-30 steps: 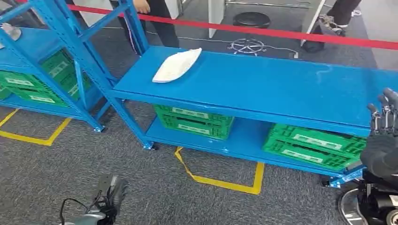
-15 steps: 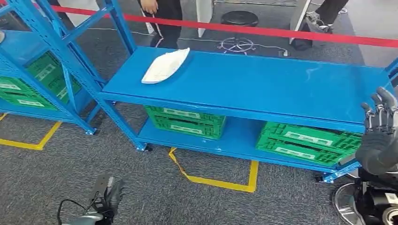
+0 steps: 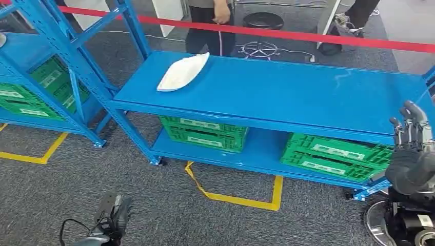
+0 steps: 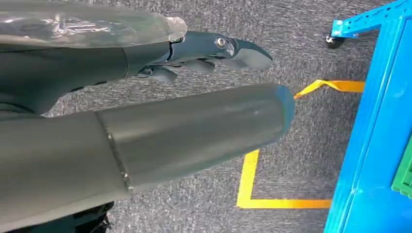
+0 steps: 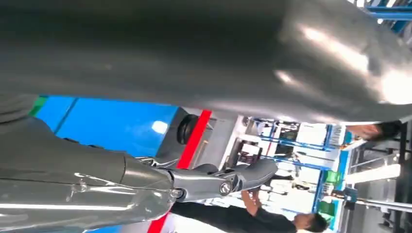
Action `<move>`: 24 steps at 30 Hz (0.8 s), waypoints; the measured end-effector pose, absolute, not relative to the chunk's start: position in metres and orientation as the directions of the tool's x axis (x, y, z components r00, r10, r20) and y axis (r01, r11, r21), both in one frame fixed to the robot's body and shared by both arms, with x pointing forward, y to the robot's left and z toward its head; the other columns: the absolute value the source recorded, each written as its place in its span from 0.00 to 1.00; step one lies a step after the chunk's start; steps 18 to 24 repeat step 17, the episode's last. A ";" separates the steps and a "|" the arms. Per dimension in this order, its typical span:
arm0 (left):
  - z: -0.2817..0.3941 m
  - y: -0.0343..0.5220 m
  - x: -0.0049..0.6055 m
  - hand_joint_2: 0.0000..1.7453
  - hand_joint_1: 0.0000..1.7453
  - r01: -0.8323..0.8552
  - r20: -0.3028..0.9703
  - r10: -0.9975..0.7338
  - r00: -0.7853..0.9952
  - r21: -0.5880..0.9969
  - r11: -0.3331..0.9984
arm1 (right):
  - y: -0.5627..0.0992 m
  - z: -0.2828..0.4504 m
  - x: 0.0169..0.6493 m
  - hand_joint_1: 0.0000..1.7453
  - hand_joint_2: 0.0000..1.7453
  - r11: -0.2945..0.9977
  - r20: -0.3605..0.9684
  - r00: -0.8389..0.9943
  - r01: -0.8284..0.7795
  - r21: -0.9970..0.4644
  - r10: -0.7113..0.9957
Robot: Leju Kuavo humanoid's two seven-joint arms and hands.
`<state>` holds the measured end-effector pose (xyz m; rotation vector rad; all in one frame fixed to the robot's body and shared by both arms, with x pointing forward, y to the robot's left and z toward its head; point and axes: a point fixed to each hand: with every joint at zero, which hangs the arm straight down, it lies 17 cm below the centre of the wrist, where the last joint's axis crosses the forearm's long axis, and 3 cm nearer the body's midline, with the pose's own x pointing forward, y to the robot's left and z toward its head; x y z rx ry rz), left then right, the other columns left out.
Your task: Take the parts from the cabinet and place them on the table.
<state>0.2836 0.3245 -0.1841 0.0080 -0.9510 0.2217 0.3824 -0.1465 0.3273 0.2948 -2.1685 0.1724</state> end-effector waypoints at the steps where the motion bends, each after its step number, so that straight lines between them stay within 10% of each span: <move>1: -0.184 0.323 0.284 0.00 0.00 -0.188 0.807 0.189 0.559 -0.099 0.977 | -0.146 0.326 0.382 0.00 0.00 0.961 0.820 -0.555 -0.275 -0.021 -0.141; 24: -0.182 0.312 0.292 0.00 0.00 -0.169 0.796 0.205 0.570 -0.130 0.977 | -0.158 0.321 0.380 0.00 0.00 0.967 0.829 -0.546 -0.252 -0.024 -0.122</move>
